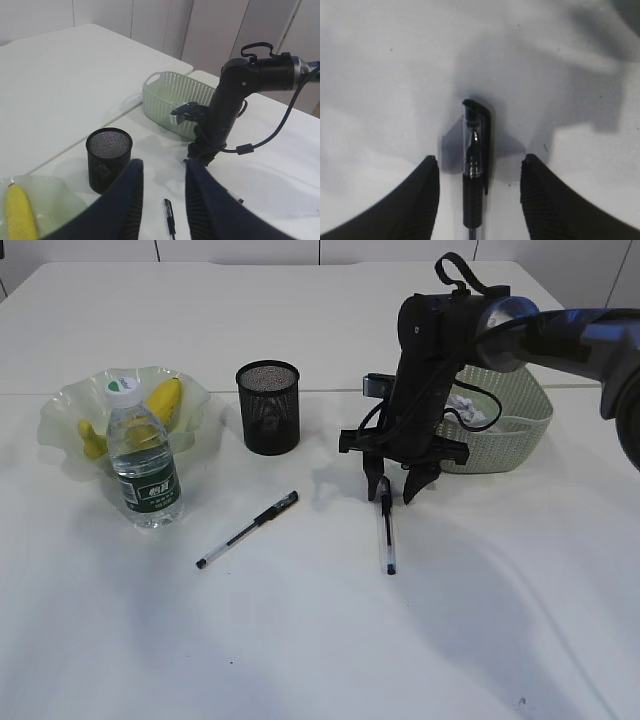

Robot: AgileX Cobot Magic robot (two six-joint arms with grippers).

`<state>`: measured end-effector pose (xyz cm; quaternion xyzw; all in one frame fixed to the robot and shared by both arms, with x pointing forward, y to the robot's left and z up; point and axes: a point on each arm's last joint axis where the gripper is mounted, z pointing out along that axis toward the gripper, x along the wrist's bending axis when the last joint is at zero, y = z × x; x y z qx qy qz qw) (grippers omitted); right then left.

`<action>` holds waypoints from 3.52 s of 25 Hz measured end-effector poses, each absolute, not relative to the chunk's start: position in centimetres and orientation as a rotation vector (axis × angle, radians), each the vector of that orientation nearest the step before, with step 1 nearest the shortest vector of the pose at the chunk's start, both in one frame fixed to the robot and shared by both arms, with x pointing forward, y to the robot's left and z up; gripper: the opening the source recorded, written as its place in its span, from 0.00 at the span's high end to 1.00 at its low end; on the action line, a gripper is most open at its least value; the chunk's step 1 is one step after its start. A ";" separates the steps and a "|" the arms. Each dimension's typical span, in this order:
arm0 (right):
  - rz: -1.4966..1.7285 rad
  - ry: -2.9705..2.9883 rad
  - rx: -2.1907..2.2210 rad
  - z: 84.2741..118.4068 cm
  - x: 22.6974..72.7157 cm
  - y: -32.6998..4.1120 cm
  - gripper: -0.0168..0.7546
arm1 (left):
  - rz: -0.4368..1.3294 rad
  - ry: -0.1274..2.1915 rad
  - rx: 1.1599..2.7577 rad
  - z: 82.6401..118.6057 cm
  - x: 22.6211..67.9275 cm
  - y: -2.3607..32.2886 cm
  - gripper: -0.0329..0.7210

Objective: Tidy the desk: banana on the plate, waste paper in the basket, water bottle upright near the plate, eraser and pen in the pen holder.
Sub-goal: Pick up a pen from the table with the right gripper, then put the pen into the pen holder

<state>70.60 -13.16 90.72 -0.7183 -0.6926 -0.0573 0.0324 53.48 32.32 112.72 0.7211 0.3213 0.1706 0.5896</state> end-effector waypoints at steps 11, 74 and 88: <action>-0.159 -2.117 -2.202 90.1 70.5 -13.0 0.63 | 0.397 0.748 1.679 112.7 53.5 32.3 0.70; -1.072 -2.553 -2.074 100.4 76.0 -11.5 0.89 | 0.395 0.749 1.705 112.5 53.4 32.3 0.71; -1.478 -2.598 -1.951 105.0 76.8 -10.8 0.89 | 0.394 0.749 1.722 112.4 53.4 32.4 0.72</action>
